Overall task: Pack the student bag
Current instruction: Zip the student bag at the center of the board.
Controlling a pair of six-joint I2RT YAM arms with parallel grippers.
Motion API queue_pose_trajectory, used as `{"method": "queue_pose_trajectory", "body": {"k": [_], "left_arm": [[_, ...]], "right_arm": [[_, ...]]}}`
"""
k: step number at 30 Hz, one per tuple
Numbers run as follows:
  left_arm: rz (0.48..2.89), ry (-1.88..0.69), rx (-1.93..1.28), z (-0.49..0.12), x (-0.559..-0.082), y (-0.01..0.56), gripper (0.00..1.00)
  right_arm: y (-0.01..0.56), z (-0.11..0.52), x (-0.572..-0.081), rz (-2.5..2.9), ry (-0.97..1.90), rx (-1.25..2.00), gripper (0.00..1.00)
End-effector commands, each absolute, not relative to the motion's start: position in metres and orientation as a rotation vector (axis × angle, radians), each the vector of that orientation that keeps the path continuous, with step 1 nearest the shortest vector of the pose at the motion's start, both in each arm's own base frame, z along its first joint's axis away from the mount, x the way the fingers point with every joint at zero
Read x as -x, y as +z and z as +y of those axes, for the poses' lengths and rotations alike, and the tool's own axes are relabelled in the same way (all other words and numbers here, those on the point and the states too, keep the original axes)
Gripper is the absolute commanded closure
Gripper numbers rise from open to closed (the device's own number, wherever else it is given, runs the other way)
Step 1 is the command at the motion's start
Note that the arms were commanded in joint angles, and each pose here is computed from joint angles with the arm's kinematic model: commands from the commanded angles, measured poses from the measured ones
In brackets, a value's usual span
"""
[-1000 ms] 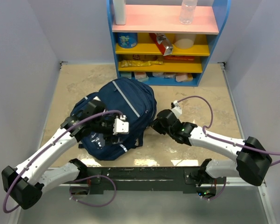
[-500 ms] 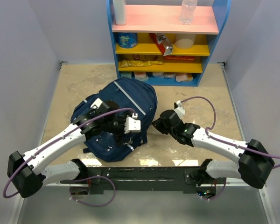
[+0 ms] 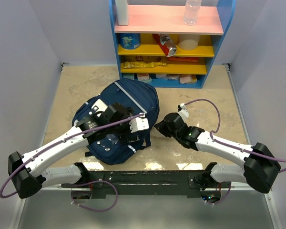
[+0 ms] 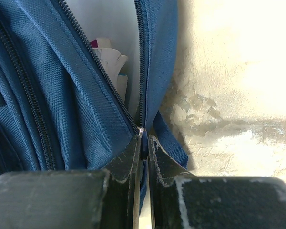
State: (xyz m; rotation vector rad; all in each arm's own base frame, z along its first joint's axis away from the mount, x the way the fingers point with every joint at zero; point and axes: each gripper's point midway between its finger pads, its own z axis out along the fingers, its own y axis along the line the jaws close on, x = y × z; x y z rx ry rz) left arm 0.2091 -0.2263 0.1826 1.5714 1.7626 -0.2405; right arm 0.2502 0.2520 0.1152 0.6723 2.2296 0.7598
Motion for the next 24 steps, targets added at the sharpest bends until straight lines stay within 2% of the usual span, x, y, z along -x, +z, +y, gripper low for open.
{"method": "queue_pose_trajectory", "body": {"k": [1,4,11,15,24], "left_arm": [[1.830,-0.046,-1.449,-0.215,-0.220,0.180,0.00],[1.847,-0.012,-1.437,-0.214,-0.224,0.177,0.00],[1.941,0.044,-1.583,-0.200,-0.208,0.118,0.00],[1.910,-0.062,-1.708,-0.194,-0.183,0.097,0.06],[1.773,-0.203,-2.055,-0.173,-0.127,0.057,0.09]], "right_arm": [[0.123,0.254,-0.248,2.216,0.798,-0.651,1.00],[0.122,0.254,-0.246,2.223,0.801,-0.646,1.00],[0.123,0.253,-0.244,2.227,0.806,-0.640,1.00],[0.127,0.251,-0.245,2.214,0.797,-0.626,1.00],[0.136,0.247,-0.274,2.168,0.717,-0.604,1.00]]}}
